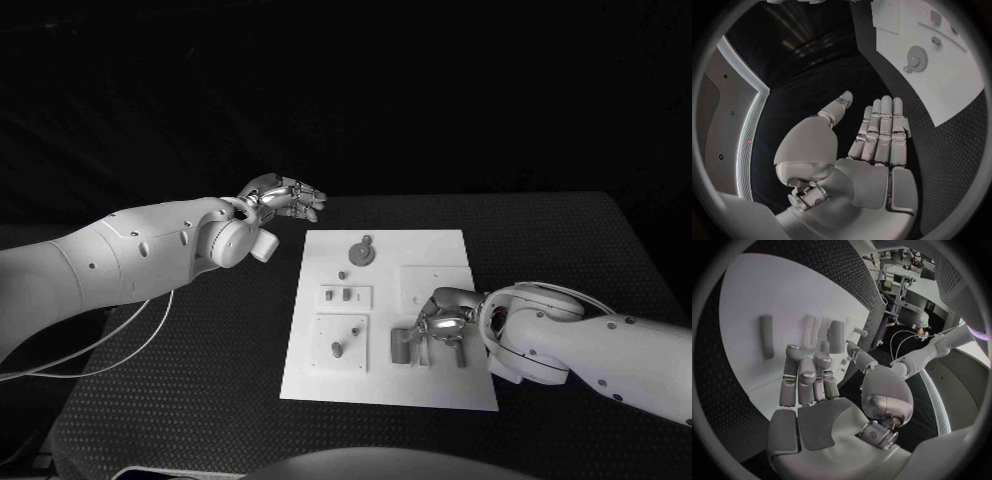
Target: Assemble the parts on the task board
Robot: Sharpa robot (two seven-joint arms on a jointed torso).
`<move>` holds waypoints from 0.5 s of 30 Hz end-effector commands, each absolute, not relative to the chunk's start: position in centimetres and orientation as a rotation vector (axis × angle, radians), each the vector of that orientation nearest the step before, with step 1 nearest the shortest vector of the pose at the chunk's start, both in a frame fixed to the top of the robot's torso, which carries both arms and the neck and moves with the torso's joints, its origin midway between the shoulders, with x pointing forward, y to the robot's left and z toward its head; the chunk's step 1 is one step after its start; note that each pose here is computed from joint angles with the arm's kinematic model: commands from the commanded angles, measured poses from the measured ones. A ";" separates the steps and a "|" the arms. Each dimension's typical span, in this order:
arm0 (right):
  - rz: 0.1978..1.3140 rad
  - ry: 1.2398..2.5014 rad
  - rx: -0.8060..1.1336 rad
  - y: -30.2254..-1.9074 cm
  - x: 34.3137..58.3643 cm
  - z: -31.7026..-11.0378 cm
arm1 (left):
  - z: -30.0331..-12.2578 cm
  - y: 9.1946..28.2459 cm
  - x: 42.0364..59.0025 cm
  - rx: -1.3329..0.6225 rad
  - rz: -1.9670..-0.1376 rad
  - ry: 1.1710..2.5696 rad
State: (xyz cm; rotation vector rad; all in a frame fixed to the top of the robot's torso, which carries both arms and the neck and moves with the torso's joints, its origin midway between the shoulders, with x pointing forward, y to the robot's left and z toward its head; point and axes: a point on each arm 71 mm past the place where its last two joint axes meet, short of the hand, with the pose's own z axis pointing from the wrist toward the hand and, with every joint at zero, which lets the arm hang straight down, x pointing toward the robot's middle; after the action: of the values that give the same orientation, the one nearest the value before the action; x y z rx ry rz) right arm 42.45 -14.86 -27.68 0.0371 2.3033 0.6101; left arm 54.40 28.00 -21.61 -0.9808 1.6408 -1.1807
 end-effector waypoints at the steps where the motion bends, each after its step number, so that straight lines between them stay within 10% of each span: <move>1: 0.638 2.196 -0.022 -14.6 42.8 -26.9 | -21.5 27.9 54.4 -0.980 -1.195 1.640; 15: 0.493 2.318 -0.045 -13.7 42.8 -27.8 | -21.6 27.6 54.4 -0.979 -1.200 1.648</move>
State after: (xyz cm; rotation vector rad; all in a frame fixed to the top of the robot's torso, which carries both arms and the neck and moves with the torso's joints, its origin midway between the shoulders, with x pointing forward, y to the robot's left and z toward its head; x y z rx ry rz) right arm 42.88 -13.61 -27.50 -0.0186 2.2825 0.5570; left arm 54.41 27.87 -21.62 -0.9804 1.6432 -1.1826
